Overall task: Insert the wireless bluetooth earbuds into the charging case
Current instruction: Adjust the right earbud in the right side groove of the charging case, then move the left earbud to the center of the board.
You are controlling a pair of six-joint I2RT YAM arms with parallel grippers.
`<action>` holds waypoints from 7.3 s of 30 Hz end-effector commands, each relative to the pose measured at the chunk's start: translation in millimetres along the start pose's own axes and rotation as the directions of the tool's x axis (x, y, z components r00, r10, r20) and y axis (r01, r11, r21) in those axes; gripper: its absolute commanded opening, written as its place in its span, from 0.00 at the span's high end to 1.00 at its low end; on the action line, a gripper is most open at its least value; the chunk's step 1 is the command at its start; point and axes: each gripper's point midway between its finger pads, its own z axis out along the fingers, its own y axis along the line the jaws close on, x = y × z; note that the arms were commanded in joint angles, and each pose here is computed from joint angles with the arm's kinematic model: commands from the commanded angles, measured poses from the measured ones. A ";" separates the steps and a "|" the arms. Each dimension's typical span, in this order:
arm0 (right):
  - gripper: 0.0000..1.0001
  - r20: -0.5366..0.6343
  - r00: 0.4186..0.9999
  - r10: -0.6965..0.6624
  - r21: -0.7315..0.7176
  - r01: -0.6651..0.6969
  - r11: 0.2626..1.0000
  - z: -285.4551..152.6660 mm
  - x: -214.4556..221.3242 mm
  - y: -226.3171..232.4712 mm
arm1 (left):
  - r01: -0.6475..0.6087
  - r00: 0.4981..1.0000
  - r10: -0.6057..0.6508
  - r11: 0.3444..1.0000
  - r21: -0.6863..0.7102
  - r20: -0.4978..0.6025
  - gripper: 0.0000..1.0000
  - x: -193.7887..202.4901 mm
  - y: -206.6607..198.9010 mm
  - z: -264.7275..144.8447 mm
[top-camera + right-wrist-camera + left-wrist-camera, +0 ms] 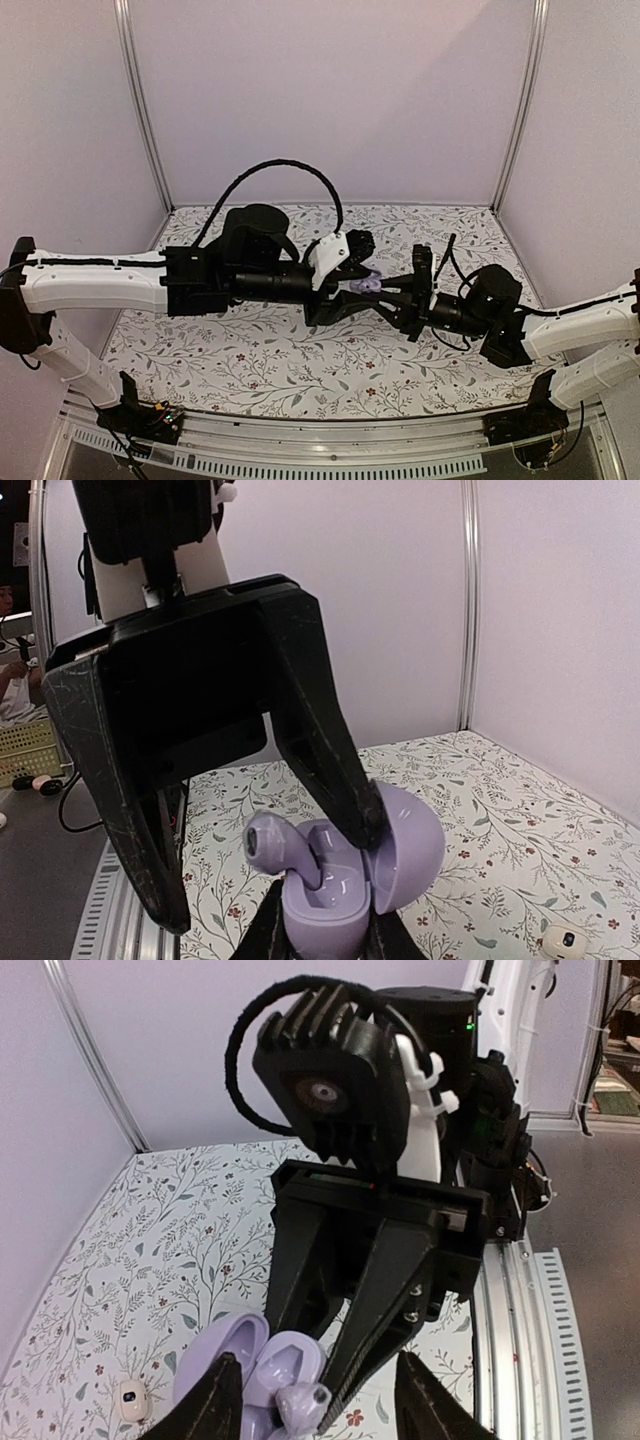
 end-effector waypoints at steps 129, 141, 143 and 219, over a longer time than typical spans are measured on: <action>1.00 -0.021 0.999 0.040 -0.146 -0.042 0.988 -22.7 -12.1 18.9 | 0.511 0.859 -0.499 0.839 -0.186 0.112 0.00 15.8 120.5 -71.7; 1.00 -0.032 0.997 0.070 -0.052 -0.072 0.996 -41.8 -4.4 -3.3 | 0.616 0.505 -0.863 0.363 -0.699 -0.003 0.00 207.1 190.5 -142.8; 1.00 -0.037 0.997 0.073 -0.053 -0.075 0.996 -42.5 -2.7 -3.8 | 0.593 0.500 -0.865 0.379 -0.711 -0.043 0.01 222.3 188.7 -144.3; 1.00 -0.039 0.998 0.046 -0.037 -0.047 0.998 -48.0 -5.1 -6.4 | 0.161 0.127 -0.512 0.856 -0.491 -0.850 0.86 357.4 194.4 -114.9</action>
